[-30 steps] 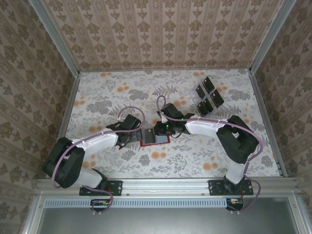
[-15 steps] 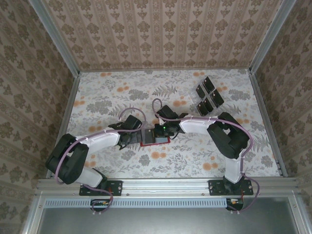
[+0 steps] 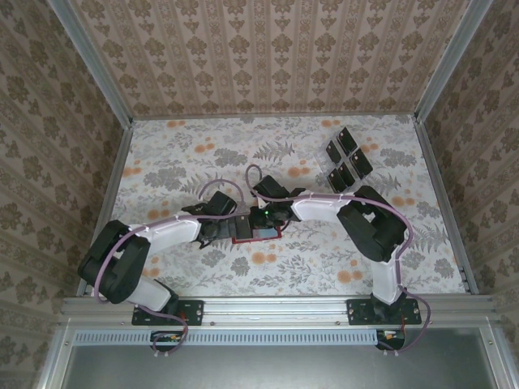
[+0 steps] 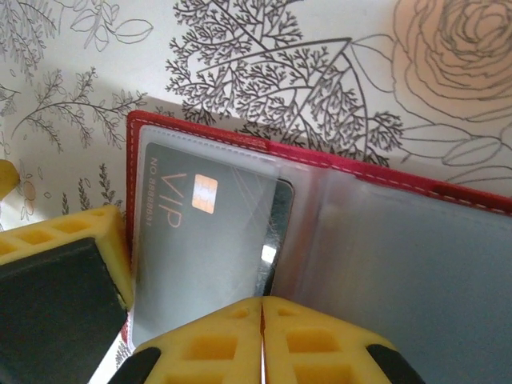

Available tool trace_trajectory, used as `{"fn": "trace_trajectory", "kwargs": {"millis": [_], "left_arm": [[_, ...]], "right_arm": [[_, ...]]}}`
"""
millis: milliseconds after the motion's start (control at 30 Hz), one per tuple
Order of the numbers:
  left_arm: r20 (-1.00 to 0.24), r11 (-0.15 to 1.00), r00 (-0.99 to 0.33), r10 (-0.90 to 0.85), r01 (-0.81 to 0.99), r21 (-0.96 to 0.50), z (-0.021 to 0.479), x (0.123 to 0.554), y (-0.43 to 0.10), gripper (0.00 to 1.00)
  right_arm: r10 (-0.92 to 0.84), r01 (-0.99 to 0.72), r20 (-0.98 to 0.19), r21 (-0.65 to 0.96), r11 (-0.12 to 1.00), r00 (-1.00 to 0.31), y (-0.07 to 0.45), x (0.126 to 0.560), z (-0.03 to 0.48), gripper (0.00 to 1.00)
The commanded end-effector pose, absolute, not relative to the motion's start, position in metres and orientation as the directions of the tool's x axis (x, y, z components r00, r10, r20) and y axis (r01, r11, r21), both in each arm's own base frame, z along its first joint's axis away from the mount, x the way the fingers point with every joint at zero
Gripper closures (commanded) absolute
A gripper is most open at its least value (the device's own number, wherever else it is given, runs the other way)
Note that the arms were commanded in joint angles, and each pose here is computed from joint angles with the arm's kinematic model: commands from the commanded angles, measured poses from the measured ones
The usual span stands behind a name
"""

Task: Put the credit cards into the card holder
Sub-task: Insert the credit card into the card slot.

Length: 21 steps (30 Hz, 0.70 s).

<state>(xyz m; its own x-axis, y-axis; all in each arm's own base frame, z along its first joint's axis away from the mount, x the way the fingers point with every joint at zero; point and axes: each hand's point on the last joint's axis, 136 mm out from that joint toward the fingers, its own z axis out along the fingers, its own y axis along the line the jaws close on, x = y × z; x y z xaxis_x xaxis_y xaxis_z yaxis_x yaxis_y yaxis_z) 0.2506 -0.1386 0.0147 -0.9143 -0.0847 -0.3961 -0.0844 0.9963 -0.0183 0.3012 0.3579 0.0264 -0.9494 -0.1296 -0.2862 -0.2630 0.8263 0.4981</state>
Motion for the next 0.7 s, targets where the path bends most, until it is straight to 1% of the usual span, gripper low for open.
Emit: {"fn": "trace_trajectory", "kwargs": {"millis": [0, 167, 267, 333, 400, 467, 500, 567, 667], "left_arm": [[-0.378, 0.998, -0.923, -0.068, -0.065, -0.021, 0.008, 0.250, -0.143, 0.00], [-0.382, 0.998, -0.922, -0.067, -0.061, -0.030, 0.009, 0.250, -0.145, 0.00], [-0.388, 0.998, -0.919, -0.065, -0.057, -0.031, 0.012, 0.251, -0.145, 0.00], [-0.396, 0.998, -0.916, -0.065, -0.056, -0.036, 0.017, 0.252, -0.145, 0.00], [-0.407, 0.998, -0.911, -0.067, -0.054, -0.043, 0.022, 0.254, -0.145, 0.00], [-0.418, 0.997, -0.906, -0.071, -0.054, -0.052, 0.029, 0.255, -0.145, 0.00], [-0.423, 0.997, -0.903, -0.073, -0.055, -0.056, 0.032, 0.256, -0.144, 0.00], [-0.436, 0.996, -0.896, -0.081, -0.059, -0.064, 0.039, 0.257, -0.142, 0.00], [-0.457, 0.994, -0.884, -0.096, -0.063, -0.085, 0.050, 0.260, -0.141, 0.00]], "right_arm": [[-0.138, -0.258, -0.258, 0.521, 0.813, -0.956, 0.370, 0.298, 0.024, 0.92], [-0.139, -0.263, -0.260, 0.538, 0.801, -0.956, 0.376, 0.301, 0.029, 0.92], [-0.135, -0.276, -0.286, 0.542, 0.794, -0.949, 0.373, 0.304, 0.044, 0.91], [-0.117, -0.278, -0.308, 0.552, 0.786, -0.944, 0.368, 0.307, 0.058, 0.89], [-0.097, -0.277, -0.332, 0.554, 0.785, -0.938, 0.360, 0.311, 0.072, 0.81], [-0.082, -0.276, -0.353, 0.544, 0.792, -0.932, 0.350, 0.314, 0.083, 0.70], [-0.078, -0.276, -0.361, 0.538, 0.797, -0.929, 0.345, 0.315, 0.086, 0.66], [-0.074, -0.276, -0.375, 0.519, 0.809, -0.924, 0.335, 0.317, 0.091, 0.60], [-0.088, -0.277, -0.379, 0.478, 0.833, -0.921, 0.323, 0.317, 0.089, 0.54]]}}
